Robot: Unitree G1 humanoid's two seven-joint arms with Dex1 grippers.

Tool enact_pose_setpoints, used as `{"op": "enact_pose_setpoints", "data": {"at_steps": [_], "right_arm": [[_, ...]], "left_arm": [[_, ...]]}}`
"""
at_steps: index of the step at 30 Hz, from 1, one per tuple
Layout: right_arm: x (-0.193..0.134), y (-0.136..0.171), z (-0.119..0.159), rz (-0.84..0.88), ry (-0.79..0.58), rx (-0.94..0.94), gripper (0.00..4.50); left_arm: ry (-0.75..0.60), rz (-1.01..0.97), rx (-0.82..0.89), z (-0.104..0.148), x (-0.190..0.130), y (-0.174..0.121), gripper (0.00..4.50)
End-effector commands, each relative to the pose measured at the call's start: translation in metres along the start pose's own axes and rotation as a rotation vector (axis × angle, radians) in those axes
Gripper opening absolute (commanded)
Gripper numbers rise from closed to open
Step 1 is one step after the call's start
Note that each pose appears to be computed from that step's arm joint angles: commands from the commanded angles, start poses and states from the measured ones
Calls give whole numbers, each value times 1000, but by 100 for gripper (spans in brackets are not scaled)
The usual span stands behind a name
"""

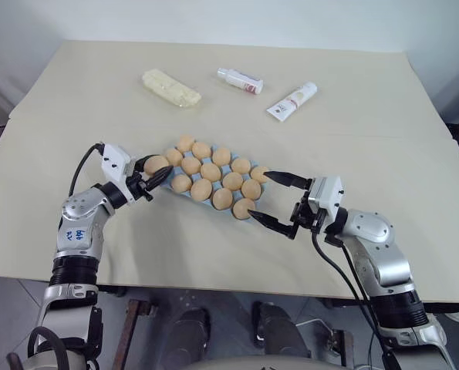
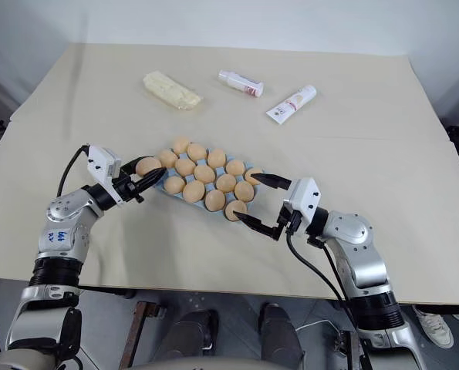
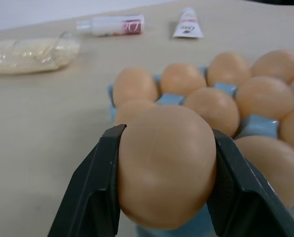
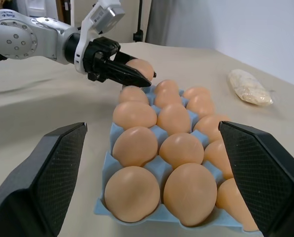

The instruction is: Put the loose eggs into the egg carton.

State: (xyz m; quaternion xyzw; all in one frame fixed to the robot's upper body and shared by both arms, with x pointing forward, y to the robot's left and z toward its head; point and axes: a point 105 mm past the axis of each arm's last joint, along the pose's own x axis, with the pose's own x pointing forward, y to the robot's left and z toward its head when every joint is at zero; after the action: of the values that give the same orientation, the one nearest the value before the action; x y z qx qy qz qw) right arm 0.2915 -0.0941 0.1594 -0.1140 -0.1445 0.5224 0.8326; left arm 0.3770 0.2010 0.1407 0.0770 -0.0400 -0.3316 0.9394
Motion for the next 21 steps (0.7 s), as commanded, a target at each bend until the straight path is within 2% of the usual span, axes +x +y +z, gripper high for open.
{"op": "enact_pose_setpoints", "data": {"at_steps": [1, 4, 9, 13, 16, 21], "right_arm": [[-2, 0, 13, -8, -26, -40, 450], [-4, 0, 14, -14, -24, -40, 450], [-10, 0, 11, -4, -2, -34, 450], [-19, -6, 10, 11, 29, -44, 450], [-25, -10, 8, 25, 54, -47, 450], [-28, -17, 3, 9, 69, -43, 450]], "left_arm": [[-49, -25, 35, 14, 0, -1, 367], [-61, -33, 58, 20, -16, -1, 448], [-2, 5, 115, 24, -60, 11, 448], [115, 19, 179, 17, -97, 20, 448], [198, -2, 205, 8, -119, 16, 448], [241, -11, 184, 4, -139, 6, 448]]}}
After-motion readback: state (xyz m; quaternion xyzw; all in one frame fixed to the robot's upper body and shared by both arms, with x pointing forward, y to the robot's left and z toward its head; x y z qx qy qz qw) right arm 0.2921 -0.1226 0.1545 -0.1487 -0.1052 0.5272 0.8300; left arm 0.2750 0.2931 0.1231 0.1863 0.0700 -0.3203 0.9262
